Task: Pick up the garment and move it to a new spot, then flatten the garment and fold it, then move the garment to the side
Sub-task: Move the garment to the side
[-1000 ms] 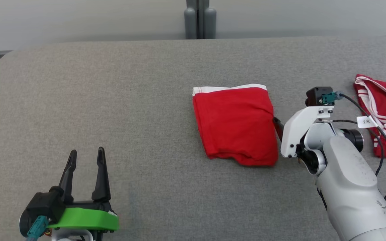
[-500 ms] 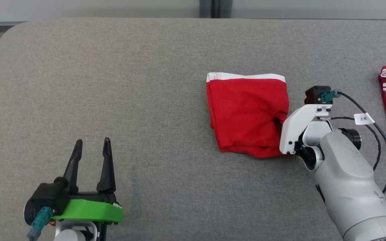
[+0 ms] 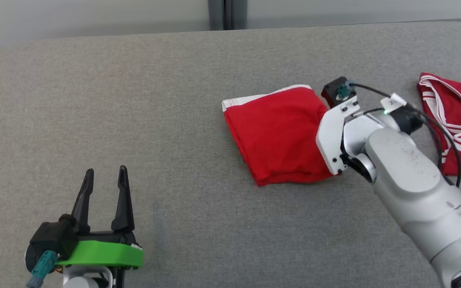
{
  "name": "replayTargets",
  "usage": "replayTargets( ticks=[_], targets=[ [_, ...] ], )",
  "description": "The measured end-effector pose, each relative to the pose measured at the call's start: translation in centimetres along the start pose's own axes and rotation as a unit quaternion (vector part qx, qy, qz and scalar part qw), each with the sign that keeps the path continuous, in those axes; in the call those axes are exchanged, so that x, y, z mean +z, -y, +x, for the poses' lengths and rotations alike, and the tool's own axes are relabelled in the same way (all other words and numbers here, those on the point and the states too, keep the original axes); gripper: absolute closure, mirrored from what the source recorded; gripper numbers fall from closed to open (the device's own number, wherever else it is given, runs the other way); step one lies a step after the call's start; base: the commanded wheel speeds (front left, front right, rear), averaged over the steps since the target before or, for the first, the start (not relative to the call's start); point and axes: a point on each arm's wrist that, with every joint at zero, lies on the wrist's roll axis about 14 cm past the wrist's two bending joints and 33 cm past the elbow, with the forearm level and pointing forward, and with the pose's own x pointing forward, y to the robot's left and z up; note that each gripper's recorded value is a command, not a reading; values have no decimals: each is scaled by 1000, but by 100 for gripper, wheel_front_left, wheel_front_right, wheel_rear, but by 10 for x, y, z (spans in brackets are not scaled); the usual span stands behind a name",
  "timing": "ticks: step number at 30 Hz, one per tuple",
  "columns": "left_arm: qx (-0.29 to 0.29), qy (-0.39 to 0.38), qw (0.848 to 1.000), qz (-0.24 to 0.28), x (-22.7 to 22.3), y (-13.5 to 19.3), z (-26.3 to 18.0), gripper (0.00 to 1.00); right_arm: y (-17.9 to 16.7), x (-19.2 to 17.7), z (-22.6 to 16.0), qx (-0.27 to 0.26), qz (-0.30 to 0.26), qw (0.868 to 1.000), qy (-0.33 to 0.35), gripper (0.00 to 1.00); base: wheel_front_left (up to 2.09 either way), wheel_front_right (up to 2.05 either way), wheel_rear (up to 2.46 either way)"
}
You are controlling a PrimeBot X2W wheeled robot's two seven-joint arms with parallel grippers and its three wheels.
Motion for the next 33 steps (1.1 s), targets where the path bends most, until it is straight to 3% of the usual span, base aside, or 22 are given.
replayTargets(
  ticks=[5,10,17,22,33],
  targets=[
    [-20,4,1000,-7,0,15,10,0,41,30,-32,-36,-60,997,23,100,0,0,0],
    [-45,3,999,-10,-4,31,23,0,82,38,-65,-71,-66,995,32,100,0,0,0],
    [-88,-4,996,-12,-16,58,46,0,147,12,-102,-140,-46,989,13,100,0,0,0],
    [-113,-20,993,-9,-33,72,58,0,198,-22,-125,-206,-51,977,-24,100,0,0,0],
    [-123,-35,992,-7,-57,74,79,0,261,-84,-135,-287,-78,949,-107,100,0,0,0]
  ],
)
